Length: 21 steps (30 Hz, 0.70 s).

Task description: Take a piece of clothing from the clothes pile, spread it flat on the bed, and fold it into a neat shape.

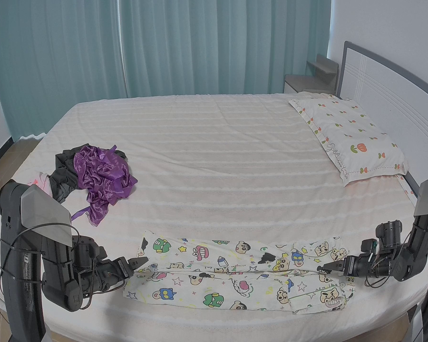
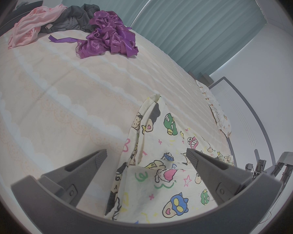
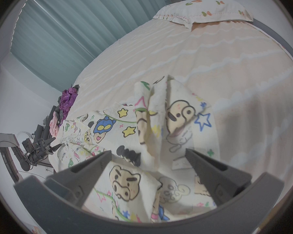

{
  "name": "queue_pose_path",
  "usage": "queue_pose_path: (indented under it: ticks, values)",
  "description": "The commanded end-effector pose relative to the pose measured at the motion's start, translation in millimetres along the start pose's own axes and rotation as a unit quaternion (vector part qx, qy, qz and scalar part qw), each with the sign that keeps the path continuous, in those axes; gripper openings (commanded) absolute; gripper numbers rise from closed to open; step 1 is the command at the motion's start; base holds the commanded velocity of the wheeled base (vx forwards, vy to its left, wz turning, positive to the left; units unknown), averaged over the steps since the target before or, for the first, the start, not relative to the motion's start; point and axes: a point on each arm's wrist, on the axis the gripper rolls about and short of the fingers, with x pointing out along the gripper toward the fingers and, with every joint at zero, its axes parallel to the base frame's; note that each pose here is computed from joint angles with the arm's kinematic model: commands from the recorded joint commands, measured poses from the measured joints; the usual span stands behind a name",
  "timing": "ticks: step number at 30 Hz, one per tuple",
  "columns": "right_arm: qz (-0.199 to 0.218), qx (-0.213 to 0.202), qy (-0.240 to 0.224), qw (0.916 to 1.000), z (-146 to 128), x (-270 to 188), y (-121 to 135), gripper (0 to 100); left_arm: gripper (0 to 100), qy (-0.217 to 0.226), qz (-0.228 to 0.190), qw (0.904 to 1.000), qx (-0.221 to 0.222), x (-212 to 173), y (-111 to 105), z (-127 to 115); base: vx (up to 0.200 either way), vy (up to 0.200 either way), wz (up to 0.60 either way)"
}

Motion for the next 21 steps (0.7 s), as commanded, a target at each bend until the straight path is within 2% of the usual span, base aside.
queue_pose_path:
  ticks: [1, 5, 7, 11, 12, 21]
  values:
    - [0.021, 0.002, -0.013, 0.9997, -12.0, -32.4, 7.0, 100, 100, -0.007, -0.005, 1.0, 0.002, -0.1, -1.0, 1.5, 0.0, 0.0, 0.0]
    - [0.032, 0.0, -0.018, 0.9993, -26.8, -51.2, 12.5, 100, 100, -0.007, -0.005, 1.0, 0.002, -0.1, -1.0, 1.5, 0.0, 0.0, 0.0]
    - [0.033, 0.004, -0.04, 0.9987, -24.2, -55.6, 16.3, 100, 100, -0.007, -0.004, 1.0, 0.002, -0.1, -1.0, 1.5, 0.0, 0.0, 0.0]
    - [0.046, 0.096, -0.061, 0.9924, -19.3, -65.6, 24.6, 100, 100, -0.007, -0.004, 1.0, 0.002, -0.1, -1.0, 1.5, 0.0, 0.0, 0.0]
    - [0.047, 0.099, -0.06, 0.9922, -19.7, -65.5, 25.4, 100, 100, -0.007, -0.004, 1.0, 0.002, -0.3, -0.9, 1.3, 0.0, 0.0, 0.0]
    - [0.047, 0.053, -0.049, 0.9963, -22.5, -56.2, 27.7, 100, 100, -0.008, -0.007, 0.9999, 0.003, -1.5, -2.1, 2.4, 0.0, 0.0, 0.0]
